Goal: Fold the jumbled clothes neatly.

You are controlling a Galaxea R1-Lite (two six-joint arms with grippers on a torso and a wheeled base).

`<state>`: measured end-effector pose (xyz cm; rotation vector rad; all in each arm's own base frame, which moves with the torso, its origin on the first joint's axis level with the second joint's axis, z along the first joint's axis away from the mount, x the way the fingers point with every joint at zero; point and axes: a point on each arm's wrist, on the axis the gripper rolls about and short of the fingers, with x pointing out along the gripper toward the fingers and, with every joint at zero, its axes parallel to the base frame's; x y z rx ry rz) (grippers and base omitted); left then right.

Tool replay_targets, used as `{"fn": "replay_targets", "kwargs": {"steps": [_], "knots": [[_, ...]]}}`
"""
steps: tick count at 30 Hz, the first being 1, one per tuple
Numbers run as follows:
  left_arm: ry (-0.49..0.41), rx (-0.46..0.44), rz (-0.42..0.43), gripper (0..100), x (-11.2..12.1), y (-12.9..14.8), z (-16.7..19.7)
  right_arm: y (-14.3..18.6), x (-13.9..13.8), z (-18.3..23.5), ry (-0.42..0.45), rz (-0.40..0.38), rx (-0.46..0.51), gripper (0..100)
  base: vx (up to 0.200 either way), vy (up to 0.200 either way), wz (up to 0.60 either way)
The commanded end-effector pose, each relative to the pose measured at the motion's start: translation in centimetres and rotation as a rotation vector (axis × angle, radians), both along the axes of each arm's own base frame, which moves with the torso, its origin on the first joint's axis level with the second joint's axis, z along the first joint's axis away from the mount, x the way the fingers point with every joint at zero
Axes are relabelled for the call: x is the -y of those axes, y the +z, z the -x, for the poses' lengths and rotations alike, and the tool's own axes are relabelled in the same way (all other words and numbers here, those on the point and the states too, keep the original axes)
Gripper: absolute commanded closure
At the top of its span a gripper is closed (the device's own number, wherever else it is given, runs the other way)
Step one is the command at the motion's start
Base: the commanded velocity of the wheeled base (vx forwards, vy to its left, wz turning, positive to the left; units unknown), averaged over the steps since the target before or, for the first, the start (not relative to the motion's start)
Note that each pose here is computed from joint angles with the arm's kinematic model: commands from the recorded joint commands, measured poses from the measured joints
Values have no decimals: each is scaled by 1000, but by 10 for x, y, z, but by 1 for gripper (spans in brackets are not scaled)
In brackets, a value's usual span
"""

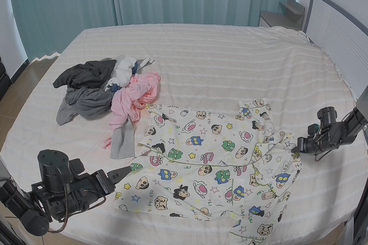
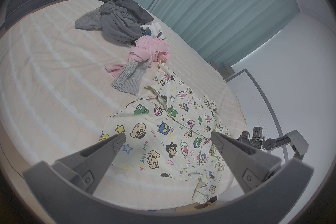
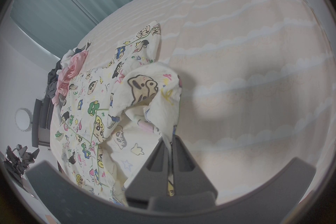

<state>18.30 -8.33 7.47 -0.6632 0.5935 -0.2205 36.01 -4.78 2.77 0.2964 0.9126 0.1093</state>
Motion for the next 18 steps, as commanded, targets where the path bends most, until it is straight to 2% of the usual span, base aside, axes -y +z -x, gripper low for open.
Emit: {"fn": "replay_targets", "kwargs": {"steps": [1, 6, 18], "knots": [[0, -3, -1, 0, 0, 0, 0, 1, 6, -2, -19, 17, 9, 100, 0, 0, 0], [-1, -2, -2, 0, 0, 0, 0, -11, 16, -5, -42, 73, -14, 100, 0, 0, 0], [-5, -5, -3, 0, 1, -1, 0, -15, 22, -8, -58, 74, -17, 100, 0, 0, 0]]}}
